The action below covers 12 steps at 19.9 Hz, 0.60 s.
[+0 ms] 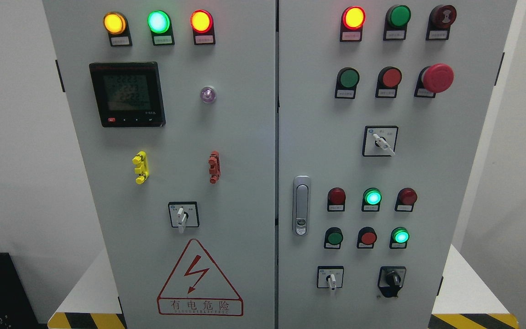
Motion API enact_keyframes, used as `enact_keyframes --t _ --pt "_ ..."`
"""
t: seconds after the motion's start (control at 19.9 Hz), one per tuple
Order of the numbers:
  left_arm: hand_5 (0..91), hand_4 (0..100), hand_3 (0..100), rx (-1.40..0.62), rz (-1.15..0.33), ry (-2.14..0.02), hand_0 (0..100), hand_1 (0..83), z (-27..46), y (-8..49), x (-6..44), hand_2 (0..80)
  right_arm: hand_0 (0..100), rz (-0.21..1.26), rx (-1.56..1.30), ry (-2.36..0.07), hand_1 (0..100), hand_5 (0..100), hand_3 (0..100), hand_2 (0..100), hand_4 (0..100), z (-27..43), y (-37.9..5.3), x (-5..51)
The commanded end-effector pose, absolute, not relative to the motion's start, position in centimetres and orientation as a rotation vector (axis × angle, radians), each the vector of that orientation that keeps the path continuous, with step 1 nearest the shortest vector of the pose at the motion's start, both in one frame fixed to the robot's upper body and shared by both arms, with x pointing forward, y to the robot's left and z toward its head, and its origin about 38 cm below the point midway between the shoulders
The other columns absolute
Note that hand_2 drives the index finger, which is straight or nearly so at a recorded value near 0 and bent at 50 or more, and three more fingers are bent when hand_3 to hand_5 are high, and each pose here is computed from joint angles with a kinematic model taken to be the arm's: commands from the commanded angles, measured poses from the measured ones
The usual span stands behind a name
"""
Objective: Turn on light switch 1
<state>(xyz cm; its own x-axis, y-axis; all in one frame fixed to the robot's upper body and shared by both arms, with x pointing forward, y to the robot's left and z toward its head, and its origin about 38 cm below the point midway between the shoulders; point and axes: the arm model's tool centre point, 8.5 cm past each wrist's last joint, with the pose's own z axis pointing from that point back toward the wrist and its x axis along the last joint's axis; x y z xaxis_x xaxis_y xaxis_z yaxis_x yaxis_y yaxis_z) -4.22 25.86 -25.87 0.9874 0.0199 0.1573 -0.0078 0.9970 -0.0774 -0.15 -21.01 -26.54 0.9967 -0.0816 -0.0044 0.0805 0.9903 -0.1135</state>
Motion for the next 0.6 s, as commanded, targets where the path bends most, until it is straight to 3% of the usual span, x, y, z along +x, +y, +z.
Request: enact_keyframes --t 0.0,0.35,0.55 --pt "0.0 0 0 -0.102 0.002 -0.150 15 0.0 -25.9 24.3 -4.5 0.0 31 -0.081 -0.114 0.009 0 0 0 0 0 -26.5 -21.0 -0.1" --pt "0.0 0 0 -0.092 0.001 -0.182 15 0.0 -26.0 24.6 -3.6 0.0 31 -0.081 -0.114 0.009 0 0 0 0 0 -26.5 -21.0 -0.1" --pt "0.0 0 0 -0.060 -0.023 -0.426 14 0.0 -24.6 25.7 1.2 0.0 31 -0.081 -0.114 0.009 0 0 0 0 0 -26.5 -21.0 -0.1"
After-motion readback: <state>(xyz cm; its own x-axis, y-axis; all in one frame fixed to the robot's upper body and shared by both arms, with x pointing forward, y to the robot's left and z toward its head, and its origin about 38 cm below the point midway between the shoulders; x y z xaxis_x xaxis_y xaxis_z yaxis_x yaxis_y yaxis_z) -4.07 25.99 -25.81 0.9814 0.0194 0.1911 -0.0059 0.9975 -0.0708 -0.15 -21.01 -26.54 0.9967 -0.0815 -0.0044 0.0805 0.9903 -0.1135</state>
